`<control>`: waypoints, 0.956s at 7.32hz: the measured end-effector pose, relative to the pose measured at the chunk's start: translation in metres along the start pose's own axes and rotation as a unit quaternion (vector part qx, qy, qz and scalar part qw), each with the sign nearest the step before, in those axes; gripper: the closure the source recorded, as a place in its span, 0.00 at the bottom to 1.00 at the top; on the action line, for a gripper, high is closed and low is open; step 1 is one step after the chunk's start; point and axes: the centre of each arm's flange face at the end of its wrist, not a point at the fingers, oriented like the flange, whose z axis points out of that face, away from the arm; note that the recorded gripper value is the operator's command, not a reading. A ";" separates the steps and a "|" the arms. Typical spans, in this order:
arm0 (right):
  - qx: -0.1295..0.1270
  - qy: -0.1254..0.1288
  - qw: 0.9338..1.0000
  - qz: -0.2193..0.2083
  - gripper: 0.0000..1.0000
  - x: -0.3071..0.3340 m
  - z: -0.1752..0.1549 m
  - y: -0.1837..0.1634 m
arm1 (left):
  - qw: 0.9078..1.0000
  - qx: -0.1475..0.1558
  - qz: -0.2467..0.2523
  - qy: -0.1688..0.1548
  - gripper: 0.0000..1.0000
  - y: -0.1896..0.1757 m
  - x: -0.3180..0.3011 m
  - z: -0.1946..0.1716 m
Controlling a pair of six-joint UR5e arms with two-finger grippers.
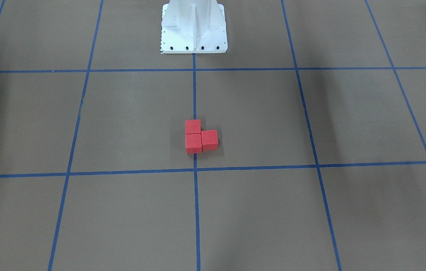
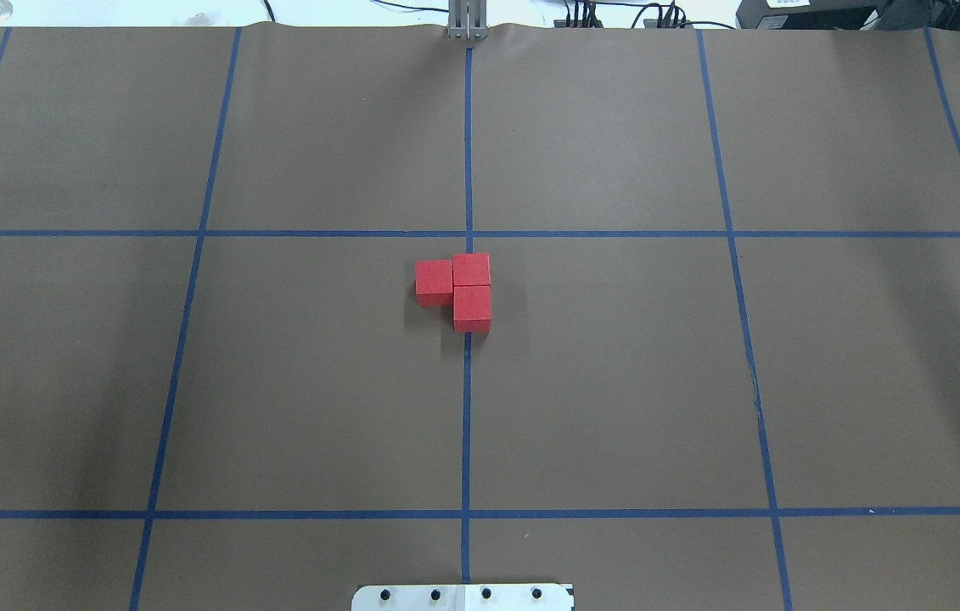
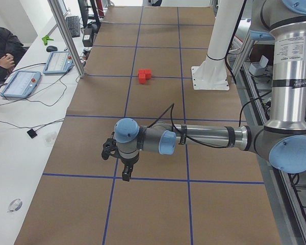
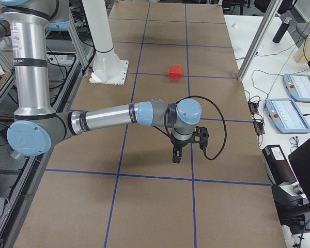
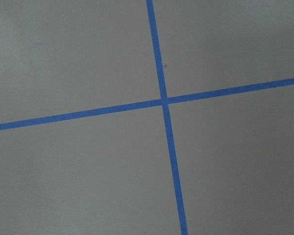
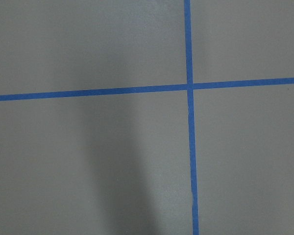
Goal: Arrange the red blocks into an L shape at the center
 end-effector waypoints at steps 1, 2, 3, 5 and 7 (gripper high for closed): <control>0.007 -0.001 1.000 -0.007 0.01 0.006 0.006 -0.005 | 1.000 0.000 -0.001 0.000 0.00 0.000 0.000 0.000; 0.013 -0.001 1.000 -0.011 0.01 0.009 0.009 -0.009 | 1.000 -0.001 -0.001 0.000 0.00 0.001 -0.001 0.001; 0.015 -0.002 1.000 -0.013 0.01 0.010 0.010 -0.010 | 1.000 -0.001 -0.001 0.000 0.00 0.001 -0.001 0.001; 0.010 -0.001 1.000 -0.010 0.01 0.017 0.016 -0.008 | 1.000 -0.001 -0.001 -0.001 0.00 0.001 -0.001 0.001; 0.001 -0.001 1.000 -0.003 0.01 0.027 0.026 -0.002 | 1.000 0.000 0.000 -0.001 0.00 0.000 -0.001 0.001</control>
